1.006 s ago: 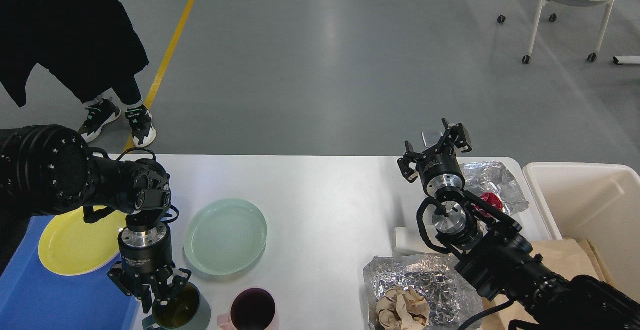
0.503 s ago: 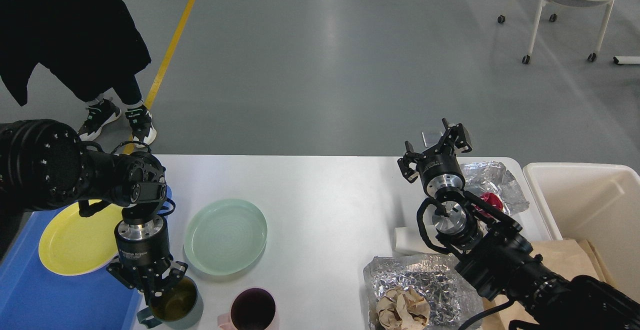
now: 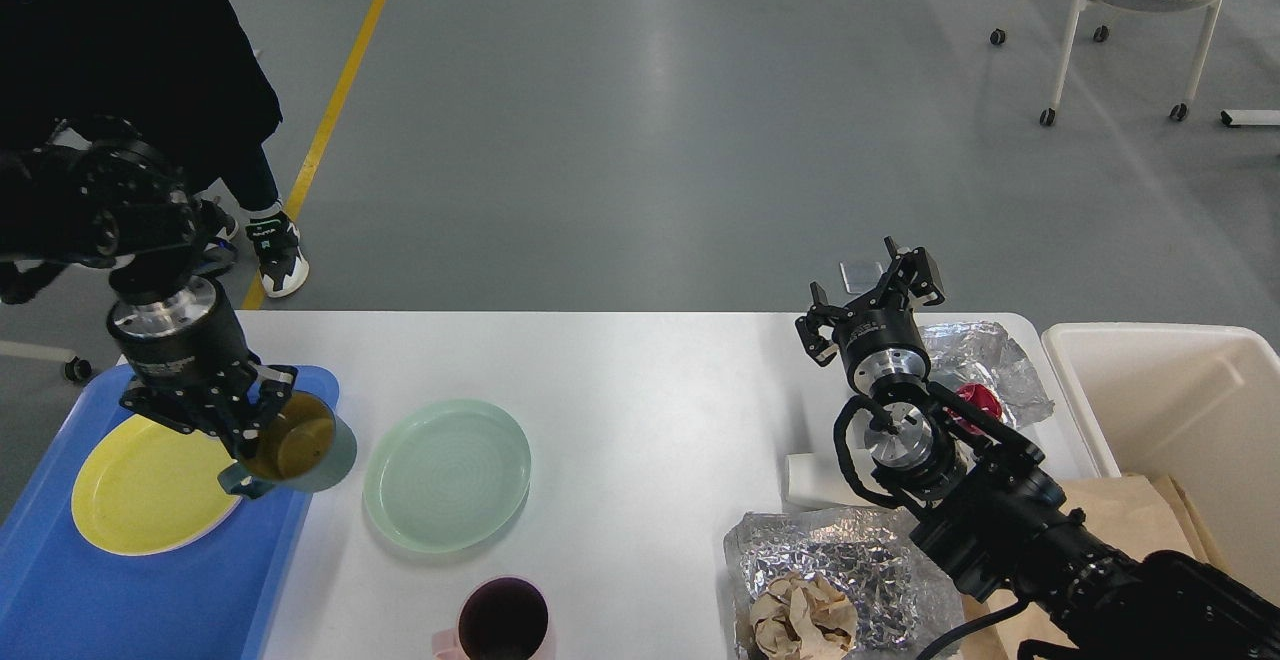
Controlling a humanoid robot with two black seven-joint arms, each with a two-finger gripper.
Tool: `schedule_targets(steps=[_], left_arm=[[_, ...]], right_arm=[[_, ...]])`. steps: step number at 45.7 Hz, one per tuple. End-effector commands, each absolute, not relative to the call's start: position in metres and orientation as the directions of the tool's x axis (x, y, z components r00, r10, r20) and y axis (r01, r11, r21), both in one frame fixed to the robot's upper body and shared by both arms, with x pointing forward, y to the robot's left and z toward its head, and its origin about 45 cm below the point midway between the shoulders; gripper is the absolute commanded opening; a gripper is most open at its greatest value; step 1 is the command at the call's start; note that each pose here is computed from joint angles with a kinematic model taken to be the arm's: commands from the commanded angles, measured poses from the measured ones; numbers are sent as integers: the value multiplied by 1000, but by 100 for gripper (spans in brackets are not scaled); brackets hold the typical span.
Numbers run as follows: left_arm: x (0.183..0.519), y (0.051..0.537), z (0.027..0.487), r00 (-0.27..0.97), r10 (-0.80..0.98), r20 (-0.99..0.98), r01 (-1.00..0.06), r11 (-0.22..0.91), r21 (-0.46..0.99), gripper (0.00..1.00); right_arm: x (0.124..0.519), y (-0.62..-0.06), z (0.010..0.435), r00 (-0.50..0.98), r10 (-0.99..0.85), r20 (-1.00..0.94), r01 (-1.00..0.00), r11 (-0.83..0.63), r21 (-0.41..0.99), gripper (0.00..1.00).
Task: Tidy desktop
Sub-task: 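Lift the olive-green cup and carry it toward the blue tray corner, then lower the olive-green cup into the tray corner and open the left gripper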
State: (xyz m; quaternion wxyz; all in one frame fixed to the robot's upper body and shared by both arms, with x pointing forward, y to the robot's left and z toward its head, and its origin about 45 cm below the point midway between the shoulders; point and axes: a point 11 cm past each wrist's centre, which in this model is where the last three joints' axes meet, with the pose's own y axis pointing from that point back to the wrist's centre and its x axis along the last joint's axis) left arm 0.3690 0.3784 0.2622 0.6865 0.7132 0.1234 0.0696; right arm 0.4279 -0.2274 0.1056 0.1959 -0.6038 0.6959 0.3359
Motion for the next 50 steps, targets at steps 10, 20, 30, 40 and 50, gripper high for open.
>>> schedule_targets(steps=[10,20,30,40,50], left_arm=[[333,475,269,858,513,-20,18,10,1000,0],[295,512,246,792,607,-68,69,22,997,0],[245,546,223,705,699,-121,119,52,992,0],[229,579,217,676,733,-75,134,-22,991,0],[237,584,211,671,741,-40,77,-16,997,0]], right_arm=[[428,-227,106,-194,-708,-679,-972,45,230,100],[428,-227,106,-194,-708,-679,-972,46,230,100],[428,-227,106,-194,-708,-679,-972,45,230,100],[428,-227,106,-194,-708,-679,-972,45,230,100],[428,-227,106,-194,-708,-679,-972,45,230,100]])
